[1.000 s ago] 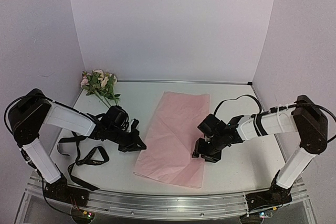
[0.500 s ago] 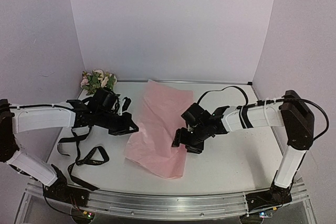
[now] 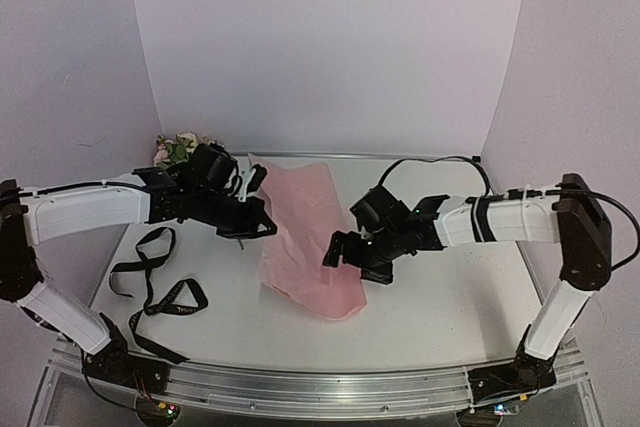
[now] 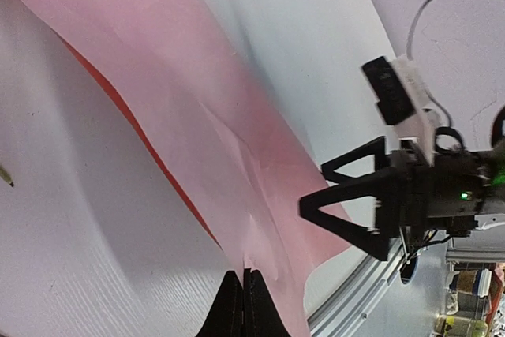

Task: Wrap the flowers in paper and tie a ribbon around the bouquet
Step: Pass from the left arm to the right

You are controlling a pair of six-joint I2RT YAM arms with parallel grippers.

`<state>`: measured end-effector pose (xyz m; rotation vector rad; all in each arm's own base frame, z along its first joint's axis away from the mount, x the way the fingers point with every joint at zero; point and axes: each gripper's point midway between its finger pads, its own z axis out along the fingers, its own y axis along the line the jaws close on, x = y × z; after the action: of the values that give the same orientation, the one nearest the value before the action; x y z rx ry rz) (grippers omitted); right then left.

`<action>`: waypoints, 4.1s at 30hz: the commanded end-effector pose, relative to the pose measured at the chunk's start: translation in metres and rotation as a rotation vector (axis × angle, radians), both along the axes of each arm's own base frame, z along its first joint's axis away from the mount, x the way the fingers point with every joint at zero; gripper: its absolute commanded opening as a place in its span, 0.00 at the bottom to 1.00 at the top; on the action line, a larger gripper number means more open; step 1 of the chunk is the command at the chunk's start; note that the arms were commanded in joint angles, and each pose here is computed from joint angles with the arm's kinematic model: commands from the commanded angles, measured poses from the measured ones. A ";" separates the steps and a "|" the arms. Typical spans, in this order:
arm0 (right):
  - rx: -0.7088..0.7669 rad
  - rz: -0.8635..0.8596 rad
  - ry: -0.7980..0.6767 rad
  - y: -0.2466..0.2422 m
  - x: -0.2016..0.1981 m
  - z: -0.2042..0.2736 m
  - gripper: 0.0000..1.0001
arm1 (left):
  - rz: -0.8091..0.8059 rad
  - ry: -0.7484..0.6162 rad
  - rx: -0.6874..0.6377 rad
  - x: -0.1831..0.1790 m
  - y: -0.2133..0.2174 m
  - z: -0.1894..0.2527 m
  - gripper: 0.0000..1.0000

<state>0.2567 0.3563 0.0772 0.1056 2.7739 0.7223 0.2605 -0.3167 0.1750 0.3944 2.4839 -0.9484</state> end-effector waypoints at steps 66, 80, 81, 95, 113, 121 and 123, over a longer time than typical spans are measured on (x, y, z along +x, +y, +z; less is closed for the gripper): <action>-0.443 0.842 -0.668 0.092 -0.117 0.089 0.98 | 0.042 0.637 -0.184 -0.044 -0.040 -0.028 0.00; -0.536 0.829 -0.690 0.091 -0.111 0.073 0.98 | 0.029 0.668 -0.199 -0.049 -0.039 -0.023 0.00; -0.559 0.809 -0.706 0.088 -0.107 0.074 0.97 | 0.029 0.670 -0.198 -0.049 -0.039 -0.023 0.00; -0.642 0.701 -0.763 0.079 -0.087 0.084 0.07 | 0.046 0.647 -0.190 -0.052 -0.031 -0.028 0.00; -0.440 0.291 -0.805 0.045 -0.044 0.130 0.00 | 0.157 0.492 -0.209 -0.043 0.028 -0.067 0.87; -0.310 0.106 -0.865 0.020 -0.033 0.174 0.00 | 0.022 0.511 -0.157 -0.045 0.009 -0.116 0.86; -0.301 0.066 -0.888 0.010 -0.030 0.187 0.00 | 0.000 0.511 -0.152 -0.044 0.001 -0.119 0.86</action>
<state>0.2138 0.3844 0.2116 -0.4995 2.0923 0.1635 0.2085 -0.2932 0.0496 -0.0728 2.9110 -1.2887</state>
